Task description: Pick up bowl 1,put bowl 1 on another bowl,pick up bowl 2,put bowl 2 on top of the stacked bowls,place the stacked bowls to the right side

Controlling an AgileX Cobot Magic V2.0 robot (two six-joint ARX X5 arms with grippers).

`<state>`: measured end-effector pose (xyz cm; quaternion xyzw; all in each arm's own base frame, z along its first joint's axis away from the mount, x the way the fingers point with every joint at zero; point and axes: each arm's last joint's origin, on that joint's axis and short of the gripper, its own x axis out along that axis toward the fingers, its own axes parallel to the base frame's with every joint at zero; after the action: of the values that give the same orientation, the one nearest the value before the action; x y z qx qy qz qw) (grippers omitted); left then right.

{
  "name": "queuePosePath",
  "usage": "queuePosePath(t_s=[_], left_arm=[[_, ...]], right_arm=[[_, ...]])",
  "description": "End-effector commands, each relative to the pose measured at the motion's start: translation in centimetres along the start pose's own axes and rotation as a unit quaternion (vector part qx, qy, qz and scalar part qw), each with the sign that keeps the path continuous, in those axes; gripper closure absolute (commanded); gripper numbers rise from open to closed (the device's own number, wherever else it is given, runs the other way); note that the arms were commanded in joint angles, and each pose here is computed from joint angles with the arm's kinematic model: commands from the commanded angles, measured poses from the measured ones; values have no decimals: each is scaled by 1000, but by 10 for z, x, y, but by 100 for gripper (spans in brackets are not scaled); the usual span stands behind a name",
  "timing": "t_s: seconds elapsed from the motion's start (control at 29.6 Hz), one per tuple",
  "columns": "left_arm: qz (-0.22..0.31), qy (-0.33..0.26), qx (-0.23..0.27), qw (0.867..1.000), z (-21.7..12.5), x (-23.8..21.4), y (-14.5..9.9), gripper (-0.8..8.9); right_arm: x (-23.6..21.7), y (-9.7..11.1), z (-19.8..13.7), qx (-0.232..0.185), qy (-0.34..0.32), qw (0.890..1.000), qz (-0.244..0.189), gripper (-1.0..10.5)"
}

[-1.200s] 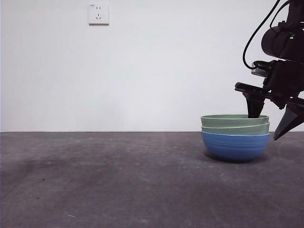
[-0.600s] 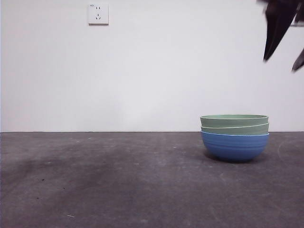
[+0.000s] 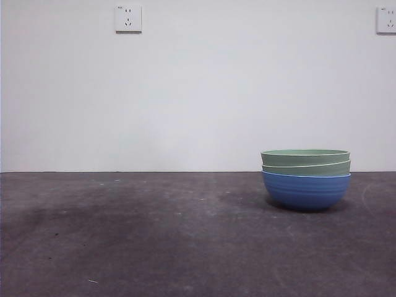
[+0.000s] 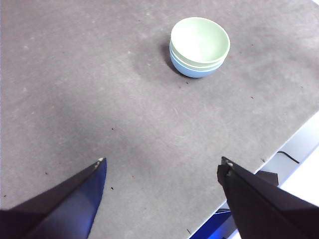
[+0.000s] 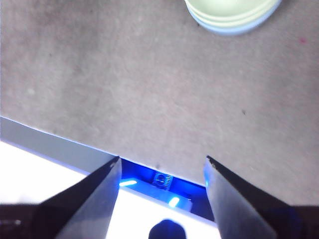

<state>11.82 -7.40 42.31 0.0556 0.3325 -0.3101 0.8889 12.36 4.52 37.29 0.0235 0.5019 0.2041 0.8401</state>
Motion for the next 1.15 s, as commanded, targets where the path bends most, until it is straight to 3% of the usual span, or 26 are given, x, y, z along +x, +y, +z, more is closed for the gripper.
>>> queuePosePath(t_s=[0.03,0.1,0.17,1.15], left_arm=[[-9,5,9,1000,-1,1,0,492],[-8,7,10,1000,-1,1,0,663],[-9,8,12,1000,-1,1,0,838],[-1,-2,8,1000,-2,-2,0,816]], right_arm=[[-6,0,-7,-4,-6,1000,-17,802],[-10,1,-11,-16,-16,1000,-17,961],[-14,1,-14,-25,-24,999,-14,959],[-15,1,-15,-24,-26,999,-11,945]])
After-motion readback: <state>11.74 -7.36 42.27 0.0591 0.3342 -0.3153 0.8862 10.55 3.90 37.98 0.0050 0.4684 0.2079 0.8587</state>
